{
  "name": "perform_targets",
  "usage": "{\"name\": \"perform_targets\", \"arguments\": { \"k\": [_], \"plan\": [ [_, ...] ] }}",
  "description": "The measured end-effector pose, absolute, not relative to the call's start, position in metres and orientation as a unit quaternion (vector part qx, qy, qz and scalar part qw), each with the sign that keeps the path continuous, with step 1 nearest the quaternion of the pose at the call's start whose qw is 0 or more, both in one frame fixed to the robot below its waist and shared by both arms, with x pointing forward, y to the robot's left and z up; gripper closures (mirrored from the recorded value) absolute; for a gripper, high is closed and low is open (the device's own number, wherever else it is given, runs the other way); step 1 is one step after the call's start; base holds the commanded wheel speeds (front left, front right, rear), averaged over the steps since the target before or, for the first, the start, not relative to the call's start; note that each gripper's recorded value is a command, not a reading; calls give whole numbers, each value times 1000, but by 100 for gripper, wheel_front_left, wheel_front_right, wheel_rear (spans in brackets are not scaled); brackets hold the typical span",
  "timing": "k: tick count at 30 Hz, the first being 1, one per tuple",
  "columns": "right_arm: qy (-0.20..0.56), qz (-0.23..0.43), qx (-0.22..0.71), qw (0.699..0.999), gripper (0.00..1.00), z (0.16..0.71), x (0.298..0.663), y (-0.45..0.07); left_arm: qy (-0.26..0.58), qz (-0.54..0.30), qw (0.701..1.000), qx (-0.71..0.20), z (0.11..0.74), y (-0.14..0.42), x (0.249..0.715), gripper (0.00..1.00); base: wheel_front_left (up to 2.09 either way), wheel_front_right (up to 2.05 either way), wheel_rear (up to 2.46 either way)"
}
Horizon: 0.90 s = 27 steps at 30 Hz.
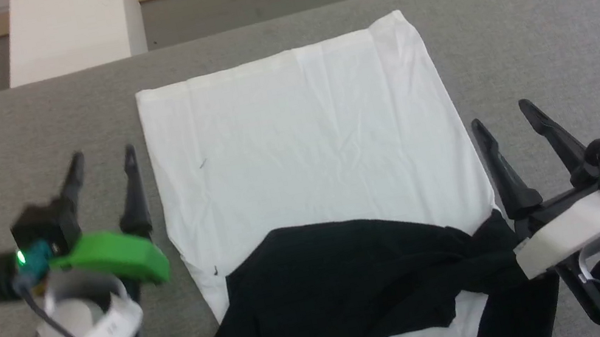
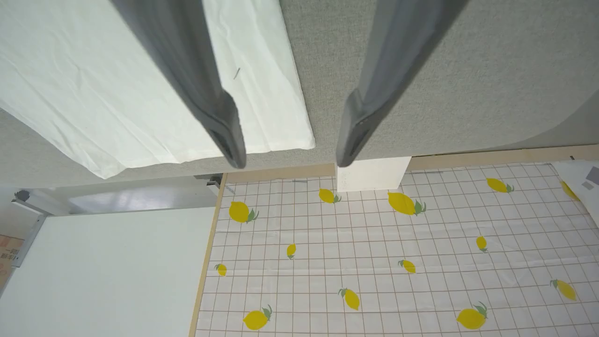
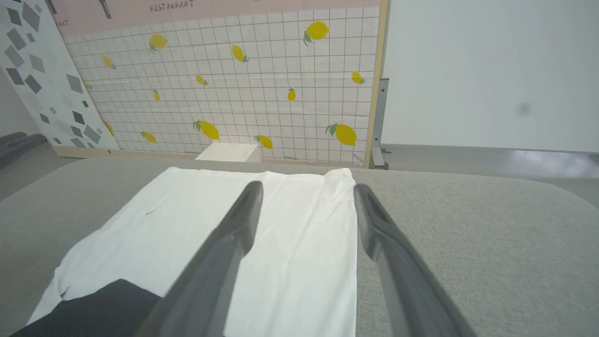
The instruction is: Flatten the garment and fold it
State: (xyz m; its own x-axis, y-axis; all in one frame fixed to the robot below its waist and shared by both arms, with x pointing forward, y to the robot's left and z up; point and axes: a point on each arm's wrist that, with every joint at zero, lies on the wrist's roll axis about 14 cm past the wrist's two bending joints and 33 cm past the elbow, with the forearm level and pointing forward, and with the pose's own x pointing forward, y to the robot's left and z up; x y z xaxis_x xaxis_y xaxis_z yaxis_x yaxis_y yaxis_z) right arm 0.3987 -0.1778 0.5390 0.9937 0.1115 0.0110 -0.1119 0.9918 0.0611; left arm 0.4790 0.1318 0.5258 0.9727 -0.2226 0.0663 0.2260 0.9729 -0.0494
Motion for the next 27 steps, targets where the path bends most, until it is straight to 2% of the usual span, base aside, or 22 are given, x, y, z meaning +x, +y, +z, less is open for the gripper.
{"name": "perform_targets", "arguments": {
  "k": [5,14,21,27],
  "plan": [
    [23,31,35,999,0,515,399,-192,8,-149,989,15,528,124,526,0,0,0,0],
    [39,6,41,998,0,494,409,-208,147,-179,972,41,498,108,599,0,0,0,0],
    [65,-18,40,997,0,471,409,-223,267,-167,948,52,452,104,627,0,0,0,0],
    [82,-29,40,995,0,455,411,-230,364,-134,920,53,404,108,630,0,0,0,0]
  ]
}}
